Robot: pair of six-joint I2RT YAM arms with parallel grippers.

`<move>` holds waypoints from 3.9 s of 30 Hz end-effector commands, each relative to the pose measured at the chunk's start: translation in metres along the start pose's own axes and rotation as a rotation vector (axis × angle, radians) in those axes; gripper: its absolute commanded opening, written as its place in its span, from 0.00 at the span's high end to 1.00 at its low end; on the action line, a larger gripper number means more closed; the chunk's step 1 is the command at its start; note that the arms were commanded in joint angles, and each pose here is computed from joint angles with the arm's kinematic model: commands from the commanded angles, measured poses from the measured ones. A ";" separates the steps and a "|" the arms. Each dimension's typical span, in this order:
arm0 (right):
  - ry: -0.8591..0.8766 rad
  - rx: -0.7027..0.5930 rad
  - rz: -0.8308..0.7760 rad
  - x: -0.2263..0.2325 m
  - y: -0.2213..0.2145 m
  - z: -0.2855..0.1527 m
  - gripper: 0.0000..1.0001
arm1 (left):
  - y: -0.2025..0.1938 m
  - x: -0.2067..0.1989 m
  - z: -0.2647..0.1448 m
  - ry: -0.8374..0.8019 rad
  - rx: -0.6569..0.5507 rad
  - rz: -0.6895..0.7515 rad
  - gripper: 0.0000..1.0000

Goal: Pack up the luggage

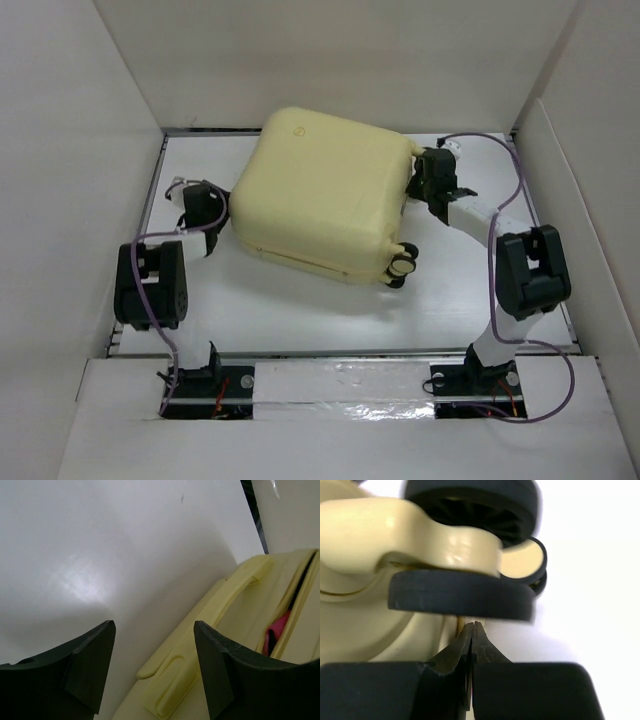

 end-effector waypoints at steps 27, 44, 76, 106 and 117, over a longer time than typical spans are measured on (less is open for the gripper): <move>0.756 0.071 -0.064 0.162 0.123 -0.089 0.56 | -0.117 0.009 -0.201 -0.356 -0.025 0.186 0.44; 0.158 -0.199 0.218 -0.082 -0.030 -0.160 1.00 | -0.113 0.007 -0.161 -0.318 0.012 0.260 0.53; 0.433 0.065 -0.039 0.023 0.076 -0.024 0.66 | -0.173 -0.010 -0.205 -0.479 0.180 0.385 0.89; 0.808 0.141 -0.145 -0.070 -0.117 -0.196 0.69 | -0.171 -0.024 -0.260 -0.663 0.299 0.621 1.00; 0.844 0.194 -0.181 -0.062 -0.124 -0.183 0.57 | -0.171 -0.046 -0.274 -0.635 0.214 0.623 0.85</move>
Point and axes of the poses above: each gripper's point midway between its finger pads, its own z axis out along the fingers, its own x axis along the line the jaws close on, y = z × x, the point moved 9 cm from there along -z, back along the fingers, and after that the axes turned 13 degrees about z, right-handed, at the moved point
